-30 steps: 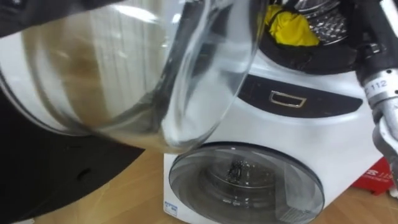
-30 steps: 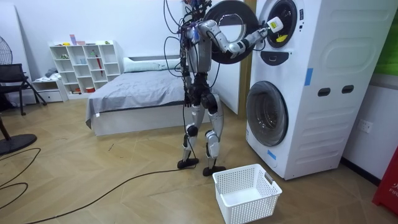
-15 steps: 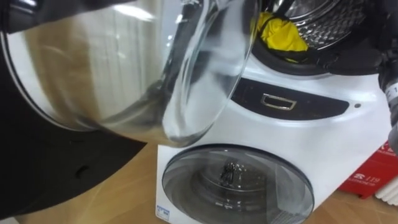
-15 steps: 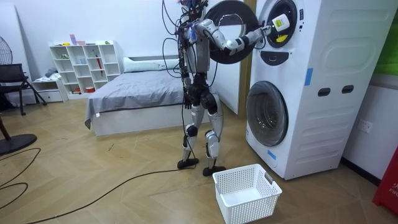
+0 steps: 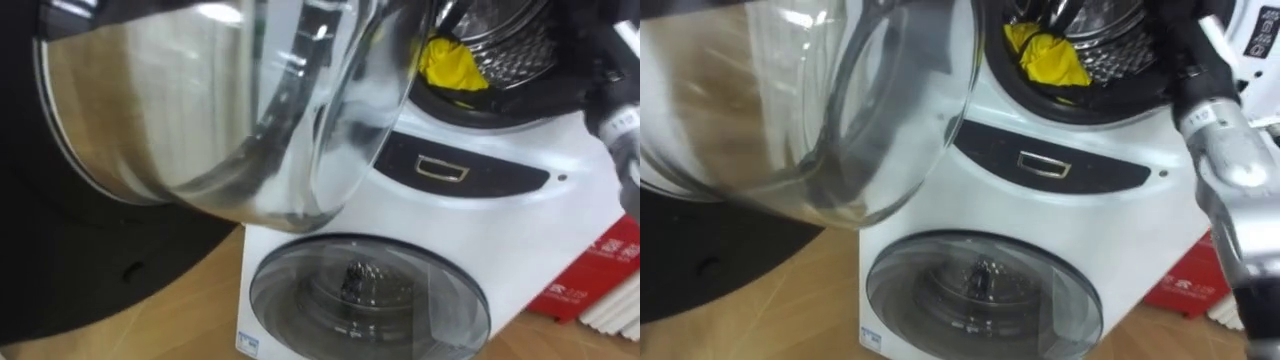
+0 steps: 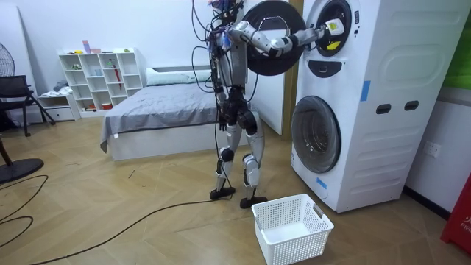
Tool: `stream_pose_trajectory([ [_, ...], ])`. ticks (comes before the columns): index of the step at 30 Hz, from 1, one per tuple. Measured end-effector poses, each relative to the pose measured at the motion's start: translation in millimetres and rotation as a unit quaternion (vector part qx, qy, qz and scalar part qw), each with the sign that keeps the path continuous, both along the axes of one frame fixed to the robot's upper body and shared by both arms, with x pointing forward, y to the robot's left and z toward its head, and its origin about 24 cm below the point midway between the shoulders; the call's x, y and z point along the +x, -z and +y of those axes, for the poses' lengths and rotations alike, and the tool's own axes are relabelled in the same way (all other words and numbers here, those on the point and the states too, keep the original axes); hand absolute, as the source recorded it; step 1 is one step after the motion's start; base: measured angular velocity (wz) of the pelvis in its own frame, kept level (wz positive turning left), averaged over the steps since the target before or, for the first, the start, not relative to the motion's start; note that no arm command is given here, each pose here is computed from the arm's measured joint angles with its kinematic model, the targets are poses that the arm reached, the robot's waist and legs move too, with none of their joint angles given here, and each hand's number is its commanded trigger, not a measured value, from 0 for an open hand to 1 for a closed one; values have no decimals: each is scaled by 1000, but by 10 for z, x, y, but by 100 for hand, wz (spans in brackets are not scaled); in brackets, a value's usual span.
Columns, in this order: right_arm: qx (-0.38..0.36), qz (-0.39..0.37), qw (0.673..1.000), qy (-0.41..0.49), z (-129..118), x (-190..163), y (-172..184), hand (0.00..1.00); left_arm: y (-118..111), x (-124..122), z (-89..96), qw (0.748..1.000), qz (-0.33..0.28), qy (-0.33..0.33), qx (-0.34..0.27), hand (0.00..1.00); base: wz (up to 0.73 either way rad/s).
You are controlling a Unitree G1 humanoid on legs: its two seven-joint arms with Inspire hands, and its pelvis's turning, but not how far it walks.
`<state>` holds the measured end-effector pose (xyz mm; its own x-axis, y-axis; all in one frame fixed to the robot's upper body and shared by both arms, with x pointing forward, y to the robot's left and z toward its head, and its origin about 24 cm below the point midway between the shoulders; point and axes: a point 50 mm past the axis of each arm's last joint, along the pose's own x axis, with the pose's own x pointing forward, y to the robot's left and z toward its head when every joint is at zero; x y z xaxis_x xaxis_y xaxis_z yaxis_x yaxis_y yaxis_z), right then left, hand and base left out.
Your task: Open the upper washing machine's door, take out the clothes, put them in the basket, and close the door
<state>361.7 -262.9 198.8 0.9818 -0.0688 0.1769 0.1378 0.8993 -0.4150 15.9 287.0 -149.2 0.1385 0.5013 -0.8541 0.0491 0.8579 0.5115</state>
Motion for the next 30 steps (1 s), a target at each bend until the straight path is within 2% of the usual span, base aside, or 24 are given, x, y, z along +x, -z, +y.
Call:
stream_pose_trajectory([
  [11, -74, 65, 995, 10, -40, 141, 30, 0, -8, 12, 32, 1000, 6, 0, -12, 0, 7],
  [13, -89, 68, 994, 8, -11, 159, 13, 0, -8, 14, 34, 1000, 8, -1, -15, 0, 0],
  [18, -183, 90, 979, -15, 182, 218, 42, 0, -29, 65, 84, 1000, 4, 3, -10, 0, 0],
  [29, -237, 123, 964, -17, 220, 243, 7, 0, -38, 102, 107, 1000, 5, -8, -8, 0, 0],
  [30, -238, 128, 963, -16, 215, 242, 10, 18, -43, 106, 121, 1000, 4, -14, -7, 0, 0],
])
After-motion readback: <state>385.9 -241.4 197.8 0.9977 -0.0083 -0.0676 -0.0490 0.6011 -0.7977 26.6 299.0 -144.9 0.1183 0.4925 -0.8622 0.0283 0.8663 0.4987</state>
